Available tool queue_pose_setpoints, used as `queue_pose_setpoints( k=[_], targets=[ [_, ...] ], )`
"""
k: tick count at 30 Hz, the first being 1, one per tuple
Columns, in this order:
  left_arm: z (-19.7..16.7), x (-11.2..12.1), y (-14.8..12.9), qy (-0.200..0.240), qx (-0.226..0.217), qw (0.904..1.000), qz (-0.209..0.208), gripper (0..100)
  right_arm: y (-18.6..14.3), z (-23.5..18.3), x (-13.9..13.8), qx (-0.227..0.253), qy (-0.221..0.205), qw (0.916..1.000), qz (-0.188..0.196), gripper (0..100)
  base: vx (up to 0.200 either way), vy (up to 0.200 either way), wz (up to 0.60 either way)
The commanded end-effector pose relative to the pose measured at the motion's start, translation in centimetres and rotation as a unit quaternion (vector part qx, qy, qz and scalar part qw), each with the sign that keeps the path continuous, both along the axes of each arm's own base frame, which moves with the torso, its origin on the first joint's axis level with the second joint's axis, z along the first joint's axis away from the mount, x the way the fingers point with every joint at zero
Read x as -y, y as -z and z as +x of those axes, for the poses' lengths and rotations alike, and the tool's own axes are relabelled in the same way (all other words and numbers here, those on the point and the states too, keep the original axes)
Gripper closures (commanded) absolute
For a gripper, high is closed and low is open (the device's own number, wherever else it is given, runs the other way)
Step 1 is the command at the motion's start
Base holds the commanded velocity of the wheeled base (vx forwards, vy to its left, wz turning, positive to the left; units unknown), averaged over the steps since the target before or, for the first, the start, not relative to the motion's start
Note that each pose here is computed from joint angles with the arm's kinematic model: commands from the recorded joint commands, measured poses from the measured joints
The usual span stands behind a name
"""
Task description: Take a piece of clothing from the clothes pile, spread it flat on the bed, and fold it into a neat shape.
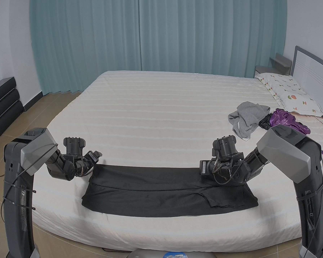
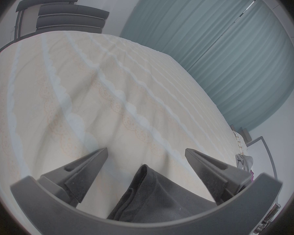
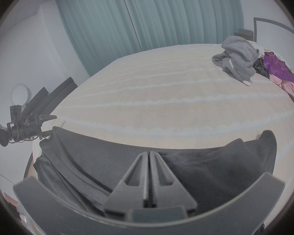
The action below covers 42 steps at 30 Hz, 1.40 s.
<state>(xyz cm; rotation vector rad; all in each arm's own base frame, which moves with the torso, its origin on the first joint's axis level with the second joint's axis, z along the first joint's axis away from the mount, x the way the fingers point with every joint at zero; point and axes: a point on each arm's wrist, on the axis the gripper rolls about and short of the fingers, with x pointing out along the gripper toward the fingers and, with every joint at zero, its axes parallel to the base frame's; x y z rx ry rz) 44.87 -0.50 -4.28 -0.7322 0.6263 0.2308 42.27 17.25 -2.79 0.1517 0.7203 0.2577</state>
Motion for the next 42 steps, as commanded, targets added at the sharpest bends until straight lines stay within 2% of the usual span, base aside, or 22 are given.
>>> queue_pose_setpoints(
  k=[1, 9, 12, 16, 21, 30, 31, 42],
  targets=[
    [0.0, 0.0, 0.0, 0.0, 0.001, 1.0, 0.0, 0, 0.0, 0.0, 0.1, -0.001, 0.0, 1.0, 0.002, 0, 0.0, 0.0, 0.0],
    [0.0, 0.0, 0.0, 0.0, 0.001, 1.0, 0.0, 0, -2.5, 0.4, 0.6, 0.014, 0.023, 0.9988, 0.042, 0, 0.0, 0.0, 0.0],
    [0.0, 0.0, 0.0, 0.0, 0.001, 1.0, 0.0, 0, -3.6, 1.1, 2.9, 0.016, 0.046, 0.9974, 0.053, 0, 0.0, 0.0, 0.0],
    [0.0, 0.0, -0.1, 0.0, 0.001, 1.0, 0.0, 0, -2.9, 1.5, 5.7, 0.002, 0.078, 0.9957, 0.05, 0, 0.0, 0.0, 0.0],
    [0.0, 0.0, -0.1, 0.0, 0.001, 1.0, 0.0, 0, -1.6, 1.8, 8.1, -0.026, 0.108, 0.9916, 0.066, 0, 0.0, 0.0, 0.0],
    [0.0, -0.1, -0.1, -0.001, 0.001, 1.0, 0.0, 0, -0.5, 1.6, 9.3, -0.062, 0.12, 0.9879, 0.076, 0, 0.0, 0.0, 0.0],
    [0.0, 0.0, 0.0, 0.0, -0.001, 1.0, 0.0, 0, -0.5, 1.6, 9.2, -0.068, 0.12, 0.9877, 0.074, 100, 0.0, 0.0, 0.0],
    [0.0, -0.1, -0.1, -0.001, 0.0, 1.0, 0.0, 0, -0.9, 1.8, 9.9, -0.067, 0.13, 0.9866, 0.072, 100, 0.0, 0.0, 0.0]
  ],
)
